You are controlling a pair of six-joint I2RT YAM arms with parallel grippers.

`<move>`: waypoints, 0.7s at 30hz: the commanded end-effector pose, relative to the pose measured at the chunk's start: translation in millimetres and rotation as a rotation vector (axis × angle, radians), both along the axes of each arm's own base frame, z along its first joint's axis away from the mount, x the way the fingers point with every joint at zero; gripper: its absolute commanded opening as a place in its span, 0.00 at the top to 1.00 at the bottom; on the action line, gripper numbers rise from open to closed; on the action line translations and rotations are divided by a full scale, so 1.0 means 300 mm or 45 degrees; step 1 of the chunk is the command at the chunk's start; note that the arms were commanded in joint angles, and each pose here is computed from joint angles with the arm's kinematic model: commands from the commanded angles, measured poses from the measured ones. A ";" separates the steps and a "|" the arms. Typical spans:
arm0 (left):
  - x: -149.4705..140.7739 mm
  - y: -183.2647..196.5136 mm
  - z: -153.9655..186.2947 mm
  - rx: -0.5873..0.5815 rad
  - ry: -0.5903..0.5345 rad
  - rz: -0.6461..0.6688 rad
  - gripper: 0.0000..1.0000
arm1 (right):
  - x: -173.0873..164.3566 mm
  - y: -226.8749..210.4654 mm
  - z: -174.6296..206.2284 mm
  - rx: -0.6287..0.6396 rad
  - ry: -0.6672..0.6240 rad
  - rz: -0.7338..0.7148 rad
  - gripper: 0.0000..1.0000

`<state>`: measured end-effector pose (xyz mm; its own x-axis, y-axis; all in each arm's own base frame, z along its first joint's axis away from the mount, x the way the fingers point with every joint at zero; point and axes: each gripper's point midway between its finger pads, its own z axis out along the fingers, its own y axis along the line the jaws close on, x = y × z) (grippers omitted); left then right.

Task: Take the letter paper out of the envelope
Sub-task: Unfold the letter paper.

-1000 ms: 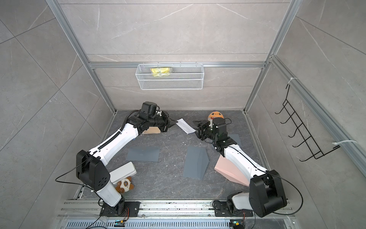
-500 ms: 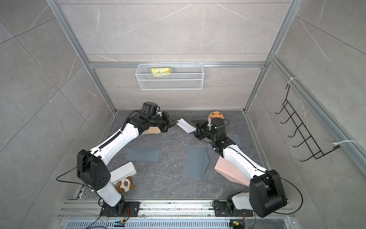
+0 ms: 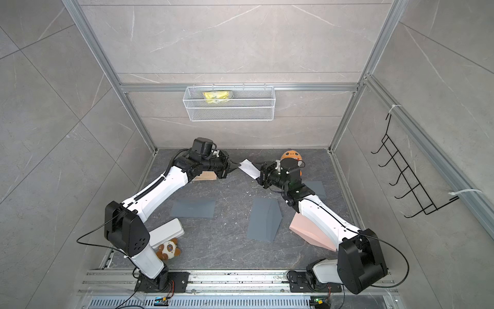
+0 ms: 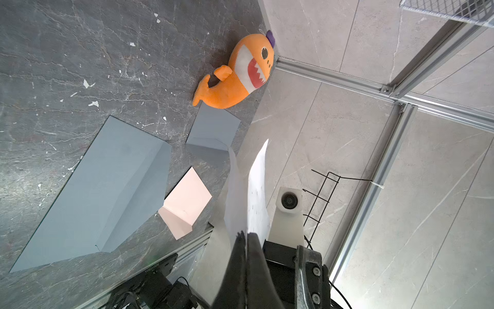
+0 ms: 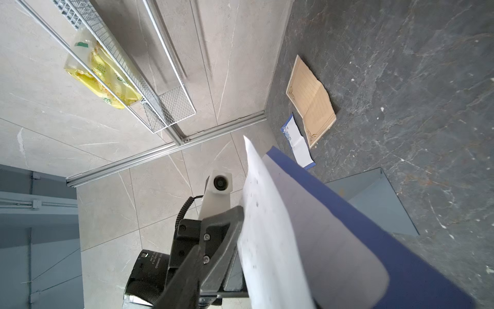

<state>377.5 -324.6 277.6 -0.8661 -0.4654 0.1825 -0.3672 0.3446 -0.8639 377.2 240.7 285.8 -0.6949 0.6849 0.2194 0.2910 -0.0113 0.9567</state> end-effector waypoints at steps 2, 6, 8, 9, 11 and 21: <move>-0.001 -0.027 0.046 -0.040 -0.059 -0.040 1.00 | 0.001 0.024 0.044 0.014 -0.028 0.009 0.59; -0.001 -0.027 0.051 -0.044 -0.065 -0.041 1.00 | -0.007 0.035 0.035 0.003 -0.020 0.020 0.62; -0.001 -0.026 0.055 -0.045 -0.069 -0.040 1.00 | -0.010 0.038 0.031 -0.005 -0.015 0.025 0.64; -0.002 -0.026 0.053 -0.043 -0.068 -0.041 1.00 | -0.011 0.038 0.027 -0.012 -0.015 0.026 0.68; -0.003 -0.026 0.057 -0.045 -0.072 -0.042 1.00 | -0.017 0.041 0.021 -0.025 -0.011 0.034 0.77; -0.012 0.001 0.136 0.026 -0.245 -0.101 0.35 | -0.040 0.009 0.018 -0.163 -0.035 0.043 1.00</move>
